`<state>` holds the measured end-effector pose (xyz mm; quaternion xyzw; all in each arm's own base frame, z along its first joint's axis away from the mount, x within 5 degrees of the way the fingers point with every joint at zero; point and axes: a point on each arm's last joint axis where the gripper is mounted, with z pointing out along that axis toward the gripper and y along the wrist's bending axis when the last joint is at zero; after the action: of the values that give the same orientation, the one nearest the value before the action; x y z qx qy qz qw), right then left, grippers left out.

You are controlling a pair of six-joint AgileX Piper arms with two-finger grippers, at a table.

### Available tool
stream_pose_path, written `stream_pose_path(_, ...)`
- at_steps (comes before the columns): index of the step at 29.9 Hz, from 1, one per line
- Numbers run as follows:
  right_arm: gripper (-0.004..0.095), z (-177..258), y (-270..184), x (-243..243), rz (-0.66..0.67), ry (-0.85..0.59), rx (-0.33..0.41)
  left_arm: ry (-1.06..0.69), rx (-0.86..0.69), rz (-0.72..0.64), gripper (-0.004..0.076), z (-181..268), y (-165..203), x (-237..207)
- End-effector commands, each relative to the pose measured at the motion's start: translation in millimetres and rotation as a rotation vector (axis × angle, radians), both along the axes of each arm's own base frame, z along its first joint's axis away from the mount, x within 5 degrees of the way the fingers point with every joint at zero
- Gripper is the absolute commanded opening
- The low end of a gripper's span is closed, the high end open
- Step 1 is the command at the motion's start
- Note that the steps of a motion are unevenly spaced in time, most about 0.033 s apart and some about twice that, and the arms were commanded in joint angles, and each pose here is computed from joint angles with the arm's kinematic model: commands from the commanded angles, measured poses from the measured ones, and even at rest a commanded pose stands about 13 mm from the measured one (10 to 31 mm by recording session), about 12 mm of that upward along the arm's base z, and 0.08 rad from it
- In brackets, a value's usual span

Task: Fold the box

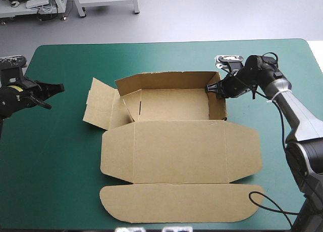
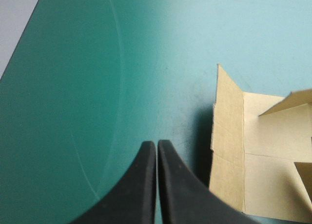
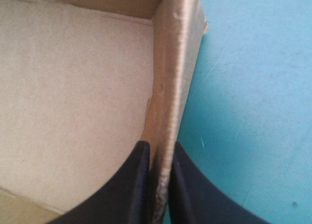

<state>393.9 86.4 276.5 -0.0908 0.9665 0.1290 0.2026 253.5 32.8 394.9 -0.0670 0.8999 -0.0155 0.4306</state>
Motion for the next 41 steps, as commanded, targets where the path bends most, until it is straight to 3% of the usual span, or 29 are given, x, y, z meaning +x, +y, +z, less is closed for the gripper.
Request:
stream_pose_path(1,0.0276,7,-3,-1,0.015,-0.037,-0.029,-0.092,-0.006,-0.007,-0.0002,18,-3,-5)
stream_pose_path(4,0.0404,9,-3,1,0.012,-0.052,-0.028,-0.083,-0.001,-0.011,-0.0002,18,-3,-6)
stream_pose_path(6,0.0429,14,-3,1,0.016,-0.053,-0.026,-0.079,-0.002,-0.012,-0.0002,17,-3,-6)
stream_pose_path(16,0.0428,92,-3,-6,0.082,-0.081,-0.035,-0.072,-0.001,-0.012,-0.0002,17,-3,-6)
stream_pose_path(21,0.0428,138,-4,-17,0.056,-0.218,-0.002,-0.07,-0.001,-0.013,-0.0002,17,-3,-6)
stream_pose_path(24,0.0428,158,-8,-32,-0.029,-0.245,0.045,-0.07,-0.001,-0.013,-0.0002,17,-3,-6)
stream_pose_path(31,0.0428,196,-15,-68,-0.049,-0.348,0.059,-0.07,0.0,-0.013,-0.0002,17,-3,-6)
stream_pose_path(35,0.0428,181,-14,-63,-0.05,-0.295,0.047,-0.07,0.0,-0.013,-0.0002,17,-3,-6)
stream_pose_path(41,0.0428,109,-10,-34,-0.017,-0.095,-0.014,-0.069,0.019,-0.028,-0.0002,17,-3,-6)
